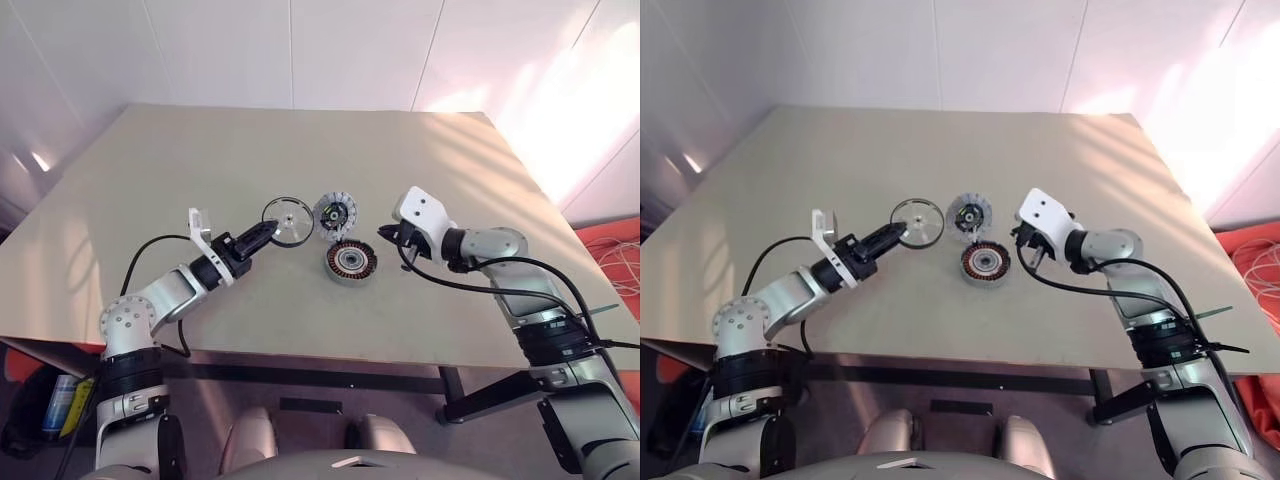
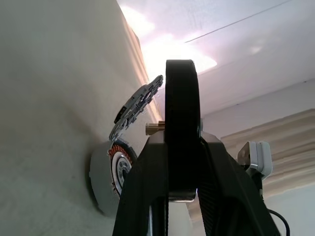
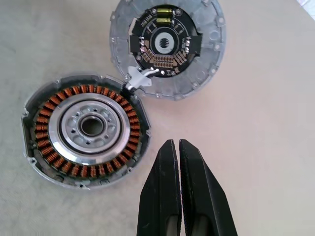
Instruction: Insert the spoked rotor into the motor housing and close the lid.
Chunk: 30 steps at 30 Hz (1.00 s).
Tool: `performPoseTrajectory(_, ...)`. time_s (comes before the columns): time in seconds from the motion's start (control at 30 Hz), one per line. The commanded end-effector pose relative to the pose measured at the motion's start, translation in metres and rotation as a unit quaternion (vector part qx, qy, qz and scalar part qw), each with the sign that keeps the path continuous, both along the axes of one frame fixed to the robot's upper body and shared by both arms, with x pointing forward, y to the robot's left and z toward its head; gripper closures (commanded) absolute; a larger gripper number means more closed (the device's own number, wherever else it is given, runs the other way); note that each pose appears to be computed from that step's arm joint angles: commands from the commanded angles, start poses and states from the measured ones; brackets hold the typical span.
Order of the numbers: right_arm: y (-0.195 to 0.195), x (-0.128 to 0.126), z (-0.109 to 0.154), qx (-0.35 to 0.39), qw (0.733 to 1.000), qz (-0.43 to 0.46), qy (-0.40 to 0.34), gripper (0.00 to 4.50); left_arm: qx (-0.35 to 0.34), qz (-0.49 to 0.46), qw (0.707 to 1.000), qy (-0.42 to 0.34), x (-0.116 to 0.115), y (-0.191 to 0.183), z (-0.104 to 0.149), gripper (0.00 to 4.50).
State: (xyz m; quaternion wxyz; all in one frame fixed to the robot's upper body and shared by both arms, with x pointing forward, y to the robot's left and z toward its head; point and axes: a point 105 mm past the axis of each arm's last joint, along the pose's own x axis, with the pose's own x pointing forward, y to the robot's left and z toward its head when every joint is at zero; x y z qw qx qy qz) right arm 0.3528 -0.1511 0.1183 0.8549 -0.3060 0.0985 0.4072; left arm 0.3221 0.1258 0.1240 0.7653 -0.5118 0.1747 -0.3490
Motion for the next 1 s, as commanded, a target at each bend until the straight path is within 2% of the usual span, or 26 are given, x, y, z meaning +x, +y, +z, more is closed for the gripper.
performPoseTrajectory(0.03, -0.010, 0.004, 0.023, -0.017, 0.999, -0.010, -0.044, 4.40, -0.012, -0.011, 0.999, -0.032, 0.003, -0.002, 0.016, 4.06)
performPoseTrajectory(0.33, -0.021, 0.002, 0.019, -0.016, 0.998, -0.037, -0.042, 4.40, -0.032, -0.042, 0.998, -0.021, 0.019, -0.017, 0.014, 4.06)
performPoseTrajectory(0.47, -0.024, 0.001, 0.017, -0.016, 0.998, -0.045, -0.042, 4.40, -0.044, -0.076, 0.996, -0.014, 0.026, -0.037, 0.013, 4.06)
performPoseTrajectory(1.0, -0.035, -0.004, 0.018, -0.017, 0.996, -0.073, -0.045, 4.40, -0.053, -0.150, 0.985, 0.069, 0.025, -0.079, -0.021, 4.06)
